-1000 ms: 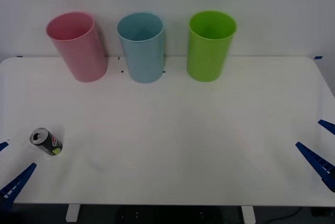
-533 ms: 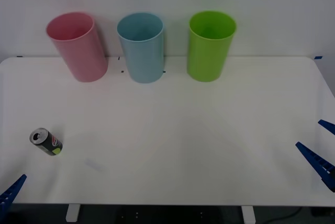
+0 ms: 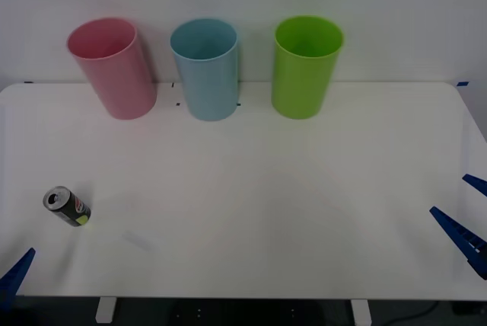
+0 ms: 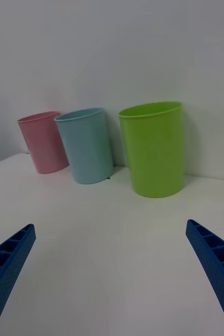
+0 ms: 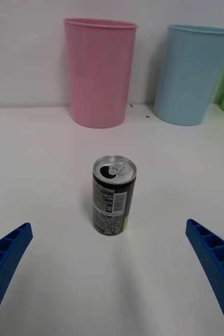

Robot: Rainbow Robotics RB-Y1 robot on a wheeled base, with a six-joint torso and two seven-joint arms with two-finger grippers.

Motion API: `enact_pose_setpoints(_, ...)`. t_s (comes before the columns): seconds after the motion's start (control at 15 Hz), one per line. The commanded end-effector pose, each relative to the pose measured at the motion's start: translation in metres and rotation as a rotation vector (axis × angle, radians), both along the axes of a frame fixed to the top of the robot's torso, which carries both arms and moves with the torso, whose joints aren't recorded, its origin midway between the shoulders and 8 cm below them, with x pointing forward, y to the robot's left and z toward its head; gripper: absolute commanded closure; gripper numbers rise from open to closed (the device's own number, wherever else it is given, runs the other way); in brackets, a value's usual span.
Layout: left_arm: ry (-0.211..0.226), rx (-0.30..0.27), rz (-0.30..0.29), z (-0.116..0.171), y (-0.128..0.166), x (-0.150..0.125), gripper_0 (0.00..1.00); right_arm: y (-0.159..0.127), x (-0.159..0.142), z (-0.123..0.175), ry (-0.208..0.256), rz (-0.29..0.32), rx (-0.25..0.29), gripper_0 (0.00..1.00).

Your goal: Grasp the object on the table and drop it into the matching bin: aluminum can to the light blue bin, PET bottle to the pink bin.

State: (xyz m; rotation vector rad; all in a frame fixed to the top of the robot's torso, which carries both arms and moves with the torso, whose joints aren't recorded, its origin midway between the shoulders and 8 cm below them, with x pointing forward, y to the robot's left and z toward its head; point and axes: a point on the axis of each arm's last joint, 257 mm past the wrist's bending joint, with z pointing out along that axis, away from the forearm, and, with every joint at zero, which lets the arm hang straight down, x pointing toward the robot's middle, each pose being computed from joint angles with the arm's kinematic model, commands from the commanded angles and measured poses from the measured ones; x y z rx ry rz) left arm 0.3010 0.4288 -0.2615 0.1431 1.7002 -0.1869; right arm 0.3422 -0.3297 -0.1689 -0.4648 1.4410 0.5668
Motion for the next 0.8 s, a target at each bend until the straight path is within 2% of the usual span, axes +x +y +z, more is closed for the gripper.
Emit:
enact_pose_setpoints(0.07,0.012,0.004,0.029,-0.008,0.0,0.011,0.0,0.0,0.0,0.0,0.0,0.0,0.0,0.0)
enact_pose_setpoints(0.47,0.019,-0.025,0.034,-0.031,-0.008,0.042,0.0,0.0,0.0,0.0,0.0,0.0,0.0,0.0)
enact_pose_setpoints(0.8,0.011,-0.011,0.013,-0.04,-0.017,0.066,0.0,0.0,0.0,0.0,0.0,0.0,0.0,0.0)
